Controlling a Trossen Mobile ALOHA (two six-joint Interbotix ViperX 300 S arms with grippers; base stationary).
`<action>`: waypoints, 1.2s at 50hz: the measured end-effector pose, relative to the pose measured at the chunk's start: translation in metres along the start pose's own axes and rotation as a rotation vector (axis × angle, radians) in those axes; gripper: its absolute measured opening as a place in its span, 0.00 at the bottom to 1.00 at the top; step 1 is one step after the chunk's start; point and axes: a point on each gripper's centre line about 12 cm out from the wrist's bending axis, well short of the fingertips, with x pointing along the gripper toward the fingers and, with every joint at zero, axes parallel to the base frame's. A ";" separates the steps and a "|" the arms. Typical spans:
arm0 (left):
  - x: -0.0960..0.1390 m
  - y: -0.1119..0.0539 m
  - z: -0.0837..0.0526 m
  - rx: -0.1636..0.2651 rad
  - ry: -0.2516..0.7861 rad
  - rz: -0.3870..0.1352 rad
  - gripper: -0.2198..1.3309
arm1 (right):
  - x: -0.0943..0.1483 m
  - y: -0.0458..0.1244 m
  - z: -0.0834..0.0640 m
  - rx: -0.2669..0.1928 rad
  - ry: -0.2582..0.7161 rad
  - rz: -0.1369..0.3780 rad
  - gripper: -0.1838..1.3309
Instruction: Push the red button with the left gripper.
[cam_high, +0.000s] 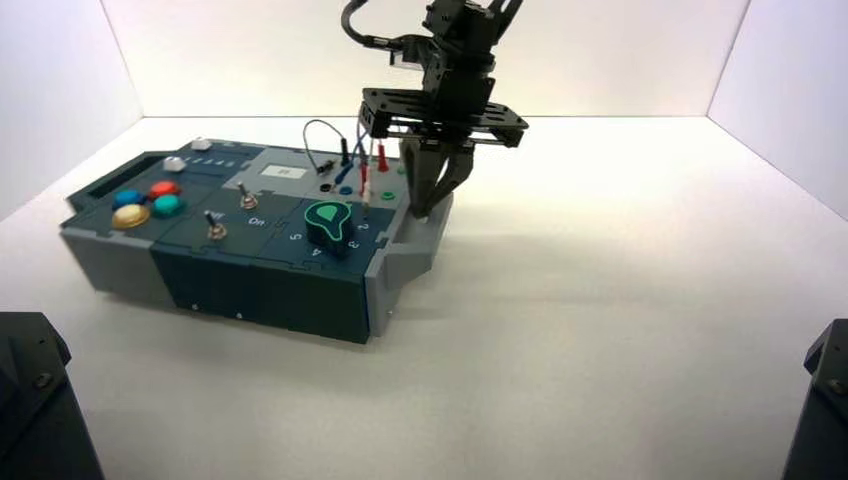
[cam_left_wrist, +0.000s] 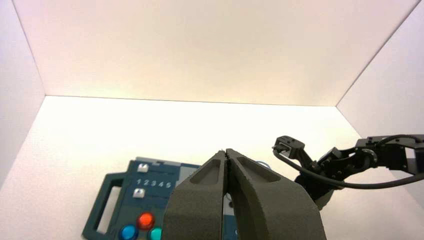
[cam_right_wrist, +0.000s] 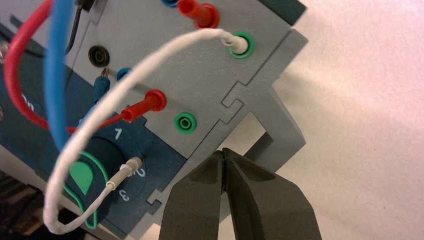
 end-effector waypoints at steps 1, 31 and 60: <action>0.000 0.000 0.000 0.000 0.000 -0.001 0.04 | 0.000 0.000 -0.001 -0.002 0.007 -0.003 0.02; 0.003 0.001 0.001 0.020 0.013 0.008 0.04 | -0.015 -0.025 -0.009 -0.022 0.121 -0.100 0.02; 0.002 0.000 0.004 0.035 0.008 0.009 0.04 | -0.020 -0.036 -0.030 -0.025 0.183 -0.136 0.02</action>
